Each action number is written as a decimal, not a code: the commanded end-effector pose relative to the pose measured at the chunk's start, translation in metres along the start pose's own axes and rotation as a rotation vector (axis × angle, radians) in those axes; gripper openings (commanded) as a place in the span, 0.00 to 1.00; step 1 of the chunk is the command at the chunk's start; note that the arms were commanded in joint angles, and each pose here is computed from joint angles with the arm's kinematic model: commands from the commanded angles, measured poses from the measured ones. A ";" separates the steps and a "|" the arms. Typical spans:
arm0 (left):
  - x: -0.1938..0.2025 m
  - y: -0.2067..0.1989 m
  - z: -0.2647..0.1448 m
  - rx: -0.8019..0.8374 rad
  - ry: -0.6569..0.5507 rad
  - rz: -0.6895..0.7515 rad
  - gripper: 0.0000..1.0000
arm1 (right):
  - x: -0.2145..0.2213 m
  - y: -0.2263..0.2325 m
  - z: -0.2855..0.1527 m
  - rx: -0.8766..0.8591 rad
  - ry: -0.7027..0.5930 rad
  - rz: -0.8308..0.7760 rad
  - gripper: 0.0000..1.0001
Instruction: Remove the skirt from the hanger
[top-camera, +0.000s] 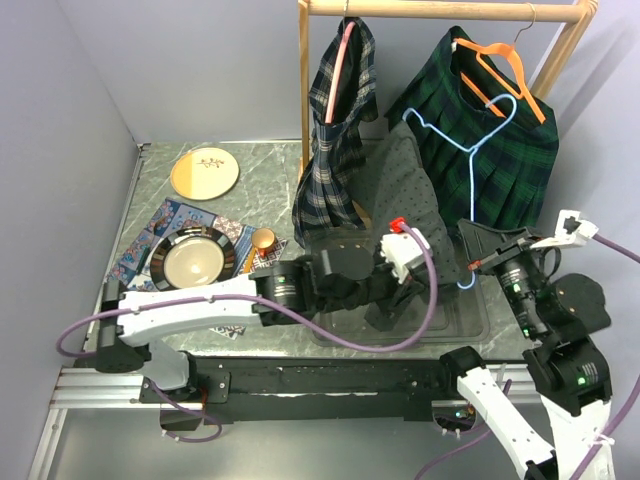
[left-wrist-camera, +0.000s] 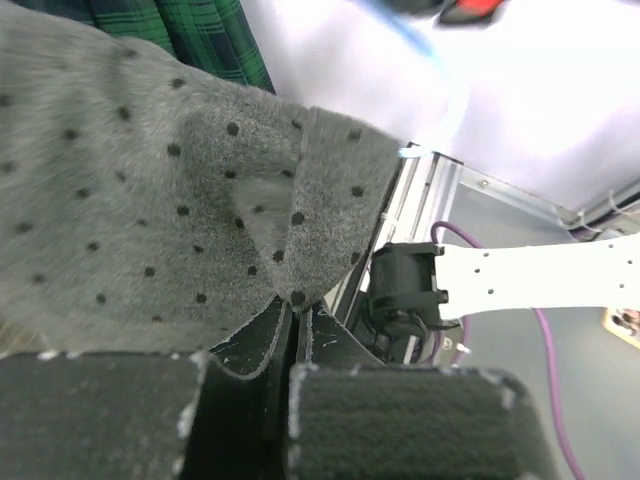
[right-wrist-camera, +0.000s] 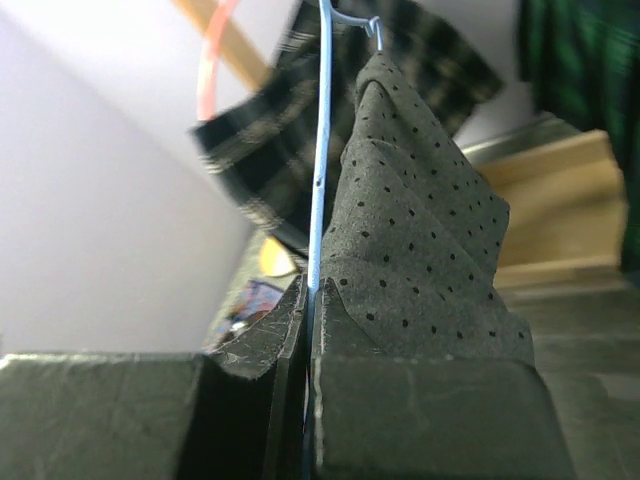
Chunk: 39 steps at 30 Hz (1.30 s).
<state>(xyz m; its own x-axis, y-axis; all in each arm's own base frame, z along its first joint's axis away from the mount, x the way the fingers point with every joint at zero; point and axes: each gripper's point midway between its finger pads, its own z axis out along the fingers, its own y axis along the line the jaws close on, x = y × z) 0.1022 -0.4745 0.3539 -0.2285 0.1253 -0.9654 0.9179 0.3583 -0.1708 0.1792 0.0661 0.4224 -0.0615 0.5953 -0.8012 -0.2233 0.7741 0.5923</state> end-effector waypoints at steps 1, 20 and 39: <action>-0.067 -0.010 -0.048 0.027 -0.124 -0.063 0.01 | -0.037 -0.009 0.003 0.068 -0.172 -0.043 0.00; -0.193 -0.015 -0.121 0.000 -0.367 -0.060 0.01 | -0.020 -0.052 0.010 0.237 -0.160 -0.136 0.00; -0.237 -0.004 -0.209 0.013 -0.536 -0.075 0.01 | -0.034 -0.052 -0.003 0.252 -0.197 -0.153 0.00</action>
<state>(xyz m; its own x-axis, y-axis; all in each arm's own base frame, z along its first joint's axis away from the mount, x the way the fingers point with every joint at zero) 0.0955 -0.3478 0.5693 -0.1171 -0.2161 -0.9693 0.8955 0.3990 -0.1971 0.1990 0.0193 0.3960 0.0564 0.4885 -0.8707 0.0194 0.8714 0.4902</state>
